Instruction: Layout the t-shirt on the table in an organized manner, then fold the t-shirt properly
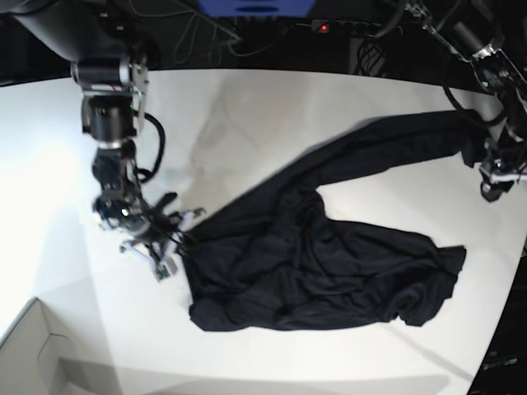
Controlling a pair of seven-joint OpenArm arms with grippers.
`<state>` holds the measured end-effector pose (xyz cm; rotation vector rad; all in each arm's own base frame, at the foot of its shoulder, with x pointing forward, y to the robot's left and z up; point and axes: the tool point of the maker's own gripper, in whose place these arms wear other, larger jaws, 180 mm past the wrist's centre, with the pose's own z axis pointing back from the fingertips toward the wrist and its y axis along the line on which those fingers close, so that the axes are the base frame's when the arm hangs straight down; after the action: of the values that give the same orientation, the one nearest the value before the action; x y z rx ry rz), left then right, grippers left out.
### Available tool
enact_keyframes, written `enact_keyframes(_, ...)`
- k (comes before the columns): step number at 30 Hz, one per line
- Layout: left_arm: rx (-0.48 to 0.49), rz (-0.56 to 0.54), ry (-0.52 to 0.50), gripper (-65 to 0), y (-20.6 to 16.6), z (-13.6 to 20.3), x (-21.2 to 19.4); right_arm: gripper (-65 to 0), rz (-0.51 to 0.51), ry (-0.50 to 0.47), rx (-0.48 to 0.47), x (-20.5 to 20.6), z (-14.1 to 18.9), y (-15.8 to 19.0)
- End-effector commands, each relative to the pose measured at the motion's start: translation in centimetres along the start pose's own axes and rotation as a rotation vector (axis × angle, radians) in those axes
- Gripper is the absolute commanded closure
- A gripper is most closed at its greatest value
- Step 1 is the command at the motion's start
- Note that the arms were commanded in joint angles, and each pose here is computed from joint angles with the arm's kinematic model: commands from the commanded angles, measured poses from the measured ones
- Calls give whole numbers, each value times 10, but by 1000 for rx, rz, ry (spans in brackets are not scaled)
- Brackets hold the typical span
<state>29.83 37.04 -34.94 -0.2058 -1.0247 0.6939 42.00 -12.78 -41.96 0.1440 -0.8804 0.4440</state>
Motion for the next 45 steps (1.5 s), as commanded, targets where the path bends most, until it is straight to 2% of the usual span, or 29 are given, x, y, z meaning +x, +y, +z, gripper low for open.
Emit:
enact_keyframes(1,-38,-11,-36,-288,-14,-4,14,0,26,-30,-12,11,7,-1)
enact_keyframes(7,-122,-39,28,-288,-54,-28,0,0,117,-87,-67,-1,55,8)
enact_keyframes(12,-166,-47,63,-288,-76,-47,-10,0,182,-66,-92,-22,87,9)
enact_keyframes(17,-165,-145,44,-288,-92,-65,-24,0,145,-35,-187,-45,116,-22)
enact_keyframes(19,-178,-160,42,-288,-98,-70,-32,0,128,-25,-215,-51,122,-33)
enact_keyframes(23,-202,-159,29,-288,-110,-84,-40,0,126,0,-185,-65,131,-35)
enact_keyframes(30,-228,-150,119,-288,-128,-111,-73,0,112,2,-166,-69,131,-28)
enact_keyframes(36,-256,-190,135,-282,-142,-116,-90,0,110,15,-162,-74,132,-26)
enact_keyframes(38,-251,-191,142,-240,-139,-115,-93,0,112,15,-164,-74,133,-27)
enact_keyframes(40,-247,-193,136,-149,-136,-114,-90,0,113,12,-165,-72,132,-28)
enact_keyframes(42,-236,-191,147,-27,-127,-111,-96,0,115,10,-167,-71,132,-29)
enact_keyframes(43,-228,-186,149,0,-122,-109,-98,0,115,10,-167,-71,132,-29)
enact_keyframes(45,-204,-168,125,-13,-109,-106,-89,0,115,11,-167,-72,132,-30)
